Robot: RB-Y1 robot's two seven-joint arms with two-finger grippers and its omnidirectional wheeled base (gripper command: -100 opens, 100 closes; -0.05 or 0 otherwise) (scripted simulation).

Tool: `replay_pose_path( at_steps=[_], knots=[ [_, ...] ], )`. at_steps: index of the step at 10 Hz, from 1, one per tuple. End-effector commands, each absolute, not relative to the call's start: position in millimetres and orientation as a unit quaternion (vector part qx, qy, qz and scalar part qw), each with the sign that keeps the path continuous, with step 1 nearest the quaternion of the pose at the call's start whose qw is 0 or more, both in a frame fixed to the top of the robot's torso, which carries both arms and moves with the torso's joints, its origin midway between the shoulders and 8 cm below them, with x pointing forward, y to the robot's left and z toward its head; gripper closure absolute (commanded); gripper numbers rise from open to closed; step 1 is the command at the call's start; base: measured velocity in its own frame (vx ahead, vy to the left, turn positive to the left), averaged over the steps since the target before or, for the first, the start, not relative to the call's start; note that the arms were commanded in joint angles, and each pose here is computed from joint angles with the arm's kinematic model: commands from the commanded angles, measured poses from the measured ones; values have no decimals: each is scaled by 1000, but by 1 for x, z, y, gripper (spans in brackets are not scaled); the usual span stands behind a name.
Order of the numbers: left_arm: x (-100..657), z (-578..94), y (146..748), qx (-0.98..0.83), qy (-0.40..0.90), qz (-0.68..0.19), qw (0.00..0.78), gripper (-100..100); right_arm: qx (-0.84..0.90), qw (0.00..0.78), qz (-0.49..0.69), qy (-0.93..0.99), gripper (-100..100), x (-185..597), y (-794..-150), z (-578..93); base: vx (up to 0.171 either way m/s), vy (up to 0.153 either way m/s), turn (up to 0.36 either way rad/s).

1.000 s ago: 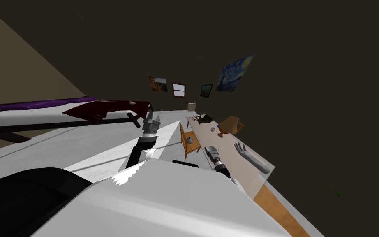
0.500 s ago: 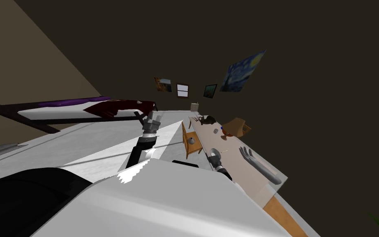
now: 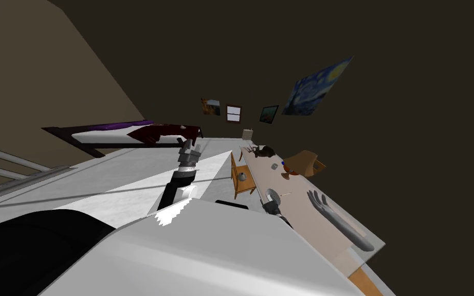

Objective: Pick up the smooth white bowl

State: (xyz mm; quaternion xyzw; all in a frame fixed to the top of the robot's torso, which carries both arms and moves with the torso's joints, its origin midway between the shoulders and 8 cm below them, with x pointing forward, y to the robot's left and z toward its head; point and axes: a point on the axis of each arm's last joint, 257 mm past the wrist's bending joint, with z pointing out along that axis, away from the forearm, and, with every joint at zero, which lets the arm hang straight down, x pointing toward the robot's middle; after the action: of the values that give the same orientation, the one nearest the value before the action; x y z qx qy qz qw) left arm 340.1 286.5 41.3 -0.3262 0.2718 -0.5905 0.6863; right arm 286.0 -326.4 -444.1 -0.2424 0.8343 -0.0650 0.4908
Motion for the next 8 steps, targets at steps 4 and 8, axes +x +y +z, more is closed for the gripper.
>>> replay_pose_path(
  at_steps=[4, 8],
  knots=[
    [340, 41, 287, -326, 272, -590, 686, 0, -330, 411, -132, 840, -100, 247, -374, -481, 6, -4, 122],
    [340, 41, 287, -326, 272, -590, 686, 0, -393, 348, -174, 833, -100, 218, -410, -504, 8, -4, 118]
  ],
)
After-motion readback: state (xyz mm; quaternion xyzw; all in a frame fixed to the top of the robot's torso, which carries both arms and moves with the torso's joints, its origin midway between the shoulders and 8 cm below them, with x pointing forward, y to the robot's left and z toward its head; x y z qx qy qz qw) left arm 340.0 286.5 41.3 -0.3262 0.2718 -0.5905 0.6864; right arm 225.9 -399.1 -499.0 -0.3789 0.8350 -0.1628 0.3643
